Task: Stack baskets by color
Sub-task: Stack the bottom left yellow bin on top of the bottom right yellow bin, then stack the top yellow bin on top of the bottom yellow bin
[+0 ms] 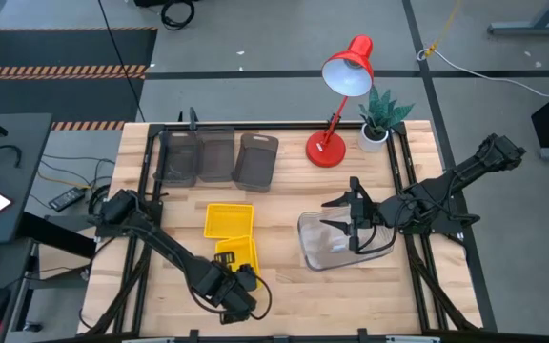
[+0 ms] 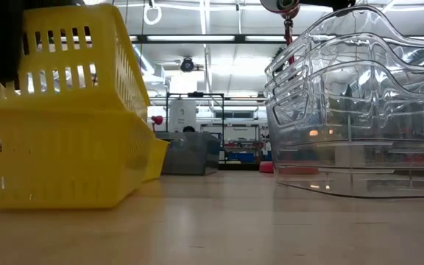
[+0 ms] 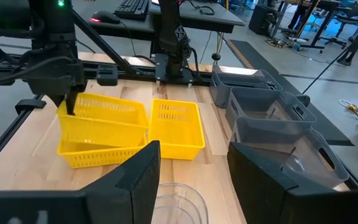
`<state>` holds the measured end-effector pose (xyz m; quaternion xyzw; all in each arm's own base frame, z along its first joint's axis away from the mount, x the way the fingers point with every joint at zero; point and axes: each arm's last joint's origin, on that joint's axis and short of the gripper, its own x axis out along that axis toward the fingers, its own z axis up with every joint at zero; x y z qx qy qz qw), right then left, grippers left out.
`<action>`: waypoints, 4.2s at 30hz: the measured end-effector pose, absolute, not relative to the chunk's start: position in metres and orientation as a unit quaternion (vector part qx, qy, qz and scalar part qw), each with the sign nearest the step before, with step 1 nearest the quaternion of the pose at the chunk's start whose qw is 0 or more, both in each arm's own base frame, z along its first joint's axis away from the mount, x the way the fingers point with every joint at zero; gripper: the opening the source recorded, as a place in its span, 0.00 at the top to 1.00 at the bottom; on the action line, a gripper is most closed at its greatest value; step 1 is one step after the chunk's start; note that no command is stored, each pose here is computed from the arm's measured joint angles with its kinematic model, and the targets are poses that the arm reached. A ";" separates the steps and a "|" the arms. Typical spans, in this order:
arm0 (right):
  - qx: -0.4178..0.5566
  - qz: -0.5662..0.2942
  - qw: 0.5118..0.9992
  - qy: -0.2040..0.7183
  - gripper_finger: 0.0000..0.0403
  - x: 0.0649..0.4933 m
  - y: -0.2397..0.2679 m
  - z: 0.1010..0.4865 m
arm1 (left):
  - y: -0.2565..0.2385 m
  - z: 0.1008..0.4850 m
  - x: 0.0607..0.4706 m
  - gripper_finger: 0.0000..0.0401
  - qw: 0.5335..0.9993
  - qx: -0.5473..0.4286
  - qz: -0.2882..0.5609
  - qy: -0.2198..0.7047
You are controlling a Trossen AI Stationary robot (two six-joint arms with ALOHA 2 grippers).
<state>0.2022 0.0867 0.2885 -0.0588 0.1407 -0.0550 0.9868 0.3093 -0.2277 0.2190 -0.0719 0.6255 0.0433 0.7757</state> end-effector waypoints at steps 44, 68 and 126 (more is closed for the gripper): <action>-0.047 -0.039 0.989 0.135 0.52 0.203 0.088 0.290 | -0.135 0.220 0.230 0.70 0.760 0.049 0.125 0.636; -0.047 -0.039 0.989 0.136 0.52 0.203 0.088 0.290 | -0.097 0.170 0.233 0.65 0.756 0.037 0.100 0.646; -0.032 -0.042 0.988 0.148 0.52 0.202 0.088 0.287 | -0.187 0.251 0.243 0.97 0.518 0.631 -0.295 0.497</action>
